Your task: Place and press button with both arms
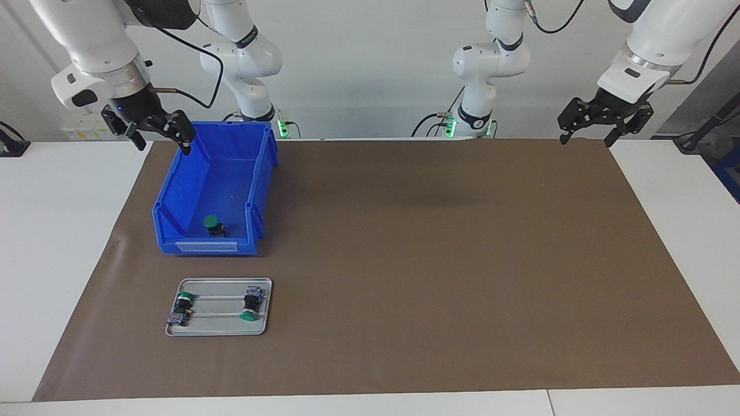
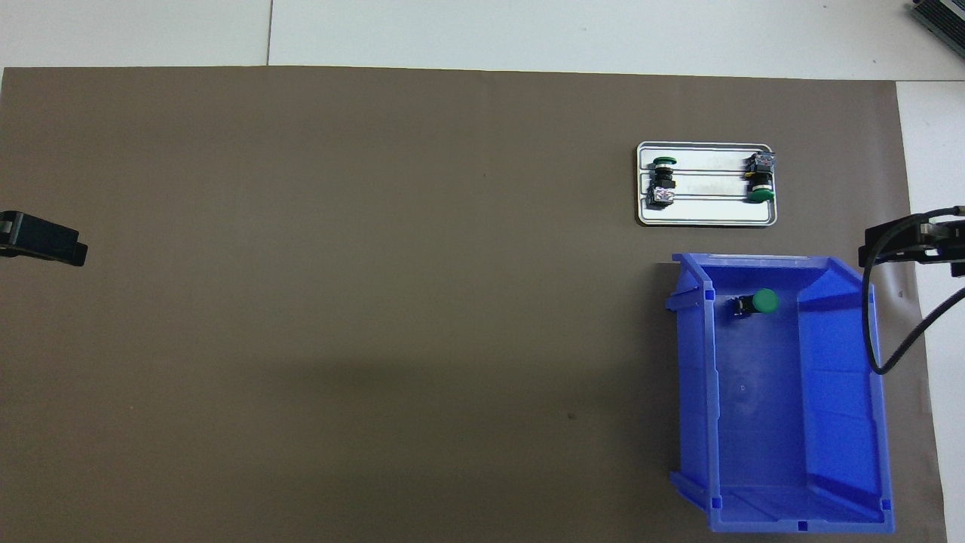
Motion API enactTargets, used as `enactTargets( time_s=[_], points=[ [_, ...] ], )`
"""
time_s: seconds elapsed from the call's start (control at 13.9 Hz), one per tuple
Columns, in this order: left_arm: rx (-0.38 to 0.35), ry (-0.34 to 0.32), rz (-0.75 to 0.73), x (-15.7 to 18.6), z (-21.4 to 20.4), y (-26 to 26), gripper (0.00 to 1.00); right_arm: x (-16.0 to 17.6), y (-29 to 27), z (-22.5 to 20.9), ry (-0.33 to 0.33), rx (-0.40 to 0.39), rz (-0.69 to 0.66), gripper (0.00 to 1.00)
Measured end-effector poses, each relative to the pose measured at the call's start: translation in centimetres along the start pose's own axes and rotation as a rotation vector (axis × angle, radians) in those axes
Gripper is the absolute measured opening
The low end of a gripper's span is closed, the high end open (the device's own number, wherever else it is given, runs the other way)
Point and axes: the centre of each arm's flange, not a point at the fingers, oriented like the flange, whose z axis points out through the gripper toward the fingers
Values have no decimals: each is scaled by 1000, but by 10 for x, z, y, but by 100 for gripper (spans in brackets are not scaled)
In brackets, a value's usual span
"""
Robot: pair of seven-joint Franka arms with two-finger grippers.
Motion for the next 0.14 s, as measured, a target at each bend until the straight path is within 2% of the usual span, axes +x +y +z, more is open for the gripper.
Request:
enactTargets(
  time_s=[0.14],
  points=[
    [0, 0, 0, 0, 0, 0, 100, 0, 0, 0, 1, 0, 0, 100]
  ],
)
